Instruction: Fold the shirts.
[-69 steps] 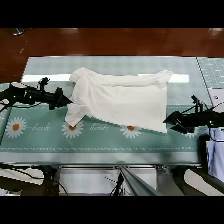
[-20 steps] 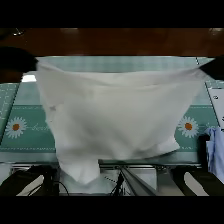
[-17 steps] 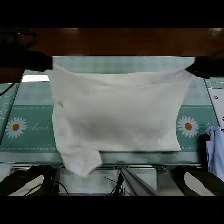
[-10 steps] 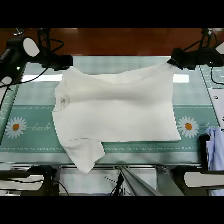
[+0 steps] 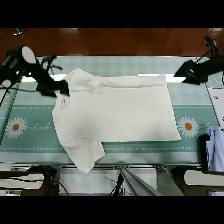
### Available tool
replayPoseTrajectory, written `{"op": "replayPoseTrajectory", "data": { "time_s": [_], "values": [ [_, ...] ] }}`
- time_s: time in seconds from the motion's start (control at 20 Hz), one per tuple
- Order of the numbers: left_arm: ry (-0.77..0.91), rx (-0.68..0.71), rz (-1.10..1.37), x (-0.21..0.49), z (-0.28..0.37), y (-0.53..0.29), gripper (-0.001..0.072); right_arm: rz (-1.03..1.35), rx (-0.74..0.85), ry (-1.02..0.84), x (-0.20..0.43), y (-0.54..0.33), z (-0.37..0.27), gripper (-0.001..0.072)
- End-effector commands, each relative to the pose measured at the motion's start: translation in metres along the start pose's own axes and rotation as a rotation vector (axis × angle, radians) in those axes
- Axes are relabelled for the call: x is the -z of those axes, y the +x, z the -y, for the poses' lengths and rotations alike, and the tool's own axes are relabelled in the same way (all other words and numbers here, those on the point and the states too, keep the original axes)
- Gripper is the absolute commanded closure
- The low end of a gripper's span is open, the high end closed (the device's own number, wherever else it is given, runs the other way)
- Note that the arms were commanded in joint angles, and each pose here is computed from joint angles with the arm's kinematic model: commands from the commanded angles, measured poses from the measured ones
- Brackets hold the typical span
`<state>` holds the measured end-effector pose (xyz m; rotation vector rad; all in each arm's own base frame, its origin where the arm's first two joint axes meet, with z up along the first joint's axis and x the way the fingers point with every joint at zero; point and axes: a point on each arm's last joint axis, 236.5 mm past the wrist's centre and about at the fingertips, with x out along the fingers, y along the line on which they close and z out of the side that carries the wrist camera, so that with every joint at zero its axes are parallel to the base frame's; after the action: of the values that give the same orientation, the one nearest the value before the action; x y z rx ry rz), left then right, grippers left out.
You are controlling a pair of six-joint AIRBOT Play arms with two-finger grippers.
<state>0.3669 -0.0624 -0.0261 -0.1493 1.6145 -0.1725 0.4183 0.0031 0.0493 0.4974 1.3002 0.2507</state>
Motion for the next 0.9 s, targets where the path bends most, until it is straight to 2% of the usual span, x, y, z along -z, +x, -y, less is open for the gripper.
{"op": "replayPoseTrajectory", "data": {
  "time_s": [0.0,0.15,0.3,0.5,0.6,0.75,0.85],
  "values": [
    [-0.139,0.086,-0.240,0.102,-0.027,0.027,0.0005,-0.025,0.106,0.042,0.087,0.001,0.030,0.0096],
    [-0.299,0.267,-0.111,0.130,-0.031,0.031,0.0005,0.060,0.046,0.074,0.152,0.017,0.016,0.0096],
    [-0.419,0.358,-0.004,0.146,-0.036,0.035,0.0004,0.097,-0.047,0.102,0.192,0.025,-0.006,0.0096],
    [-0.480,0.367,-0.030,0.179,-0.034,0.065,0.0005,0.119,-0.114,0.115,0.206,0.026,-0.021,0.0096],
    [-0.460,0.430,-0.011,0.180,-0.020,0.076,0.0004,0.128,-0.182,0.136,0.203,0.024,-0.036,0.0096],
    [-0.435,0.608,0.043,0.174,0.016,0.076,0.0005,0.157,-0.292,0.157,0.194,0.017,-0.061,0.0096],
    [-0.457,0.619,0.057,0.175,0.018,0.083,0.0005,0.188,-0.300,0.170,0.186,0.014,-0.061,0.0096]
  ]
}}
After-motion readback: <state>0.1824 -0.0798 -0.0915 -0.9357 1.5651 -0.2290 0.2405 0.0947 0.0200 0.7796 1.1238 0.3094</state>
